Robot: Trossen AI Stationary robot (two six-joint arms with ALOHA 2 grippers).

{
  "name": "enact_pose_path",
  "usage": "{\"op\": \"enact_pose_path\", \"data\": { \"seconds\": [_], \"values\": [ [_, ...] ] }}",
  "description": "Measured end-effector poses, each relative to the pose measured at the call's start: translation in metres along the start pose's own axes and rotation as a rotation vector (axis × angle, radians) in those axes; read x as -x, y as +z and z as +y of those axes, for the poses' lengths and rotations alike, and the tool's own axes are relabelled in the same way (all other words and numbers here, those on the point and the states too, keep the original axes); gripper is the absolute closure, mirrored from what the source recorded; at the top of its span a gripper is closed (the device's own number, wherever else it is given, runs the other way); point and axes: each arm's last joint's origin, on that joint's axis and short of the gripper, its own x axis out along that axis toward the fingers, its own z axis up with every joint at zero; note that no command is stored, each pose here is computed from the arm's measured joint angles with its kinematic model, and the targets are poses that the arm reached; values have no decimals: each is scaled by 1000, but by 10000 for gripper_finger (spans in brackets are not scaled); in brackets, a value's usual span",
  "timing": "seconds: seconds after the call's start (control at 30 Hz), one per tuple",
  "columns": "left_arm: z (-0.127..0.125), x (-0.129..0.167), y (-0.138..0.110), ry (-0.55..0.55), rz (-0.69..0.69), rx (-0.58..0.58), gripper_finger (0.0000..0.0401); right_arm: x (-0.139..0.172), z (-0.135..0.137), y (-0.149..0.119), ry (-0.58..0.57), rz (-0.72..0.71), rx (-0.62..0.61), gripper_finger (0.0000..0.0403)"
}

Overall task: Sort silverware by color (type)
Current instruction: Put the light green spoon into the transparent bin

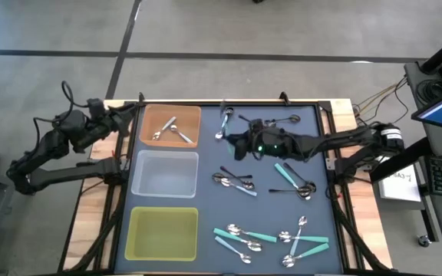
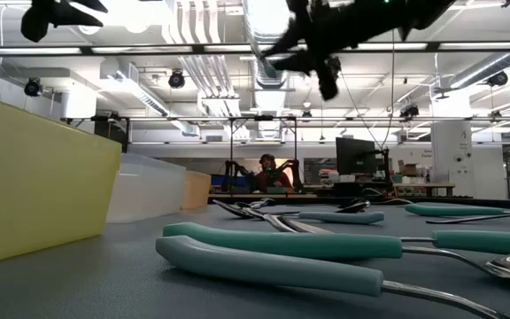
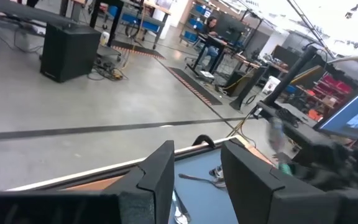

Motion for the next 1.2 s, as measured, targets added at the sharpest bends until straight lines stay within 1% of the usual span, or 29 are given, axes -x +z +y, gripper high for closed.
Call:
{"op": "enact_pose_path", "data": {
  "seconds": [0.07,0.17,0.4,0.5,0.6,0.8,1.07,1.13,1.2],
  "values": [
    [-2,-2,1,-5,-9,16,286,-6,10,-8,49,-1,53,355],
    [-3,-3,3,-16,-25,47,286,-21,19,-21,63,32,123,355],
    [-4,-1,4,-51,-26,119,286,-72,44,-43,195,137,291,355],
    [-4,1,4,-86,-11,144,286,-93,51,-49,208,188,355,355],
    [-4,3,4,-128,6,153,286,-111,54,-55,186,232,405,355],
    [-3,8,5,-157,3,160,286,-144,57,-68,183,238,446,355],
    [-3,12,4,-235,43,148,286,-183,49,-90,154,263,429,354],
    [-3,12,3,-247,54,145,286,-189,50,-94,137,295,436,339],
    [-3,12,3,-245,62,130,286,-193,51,-95,108,344,448,311]
  ]
}}
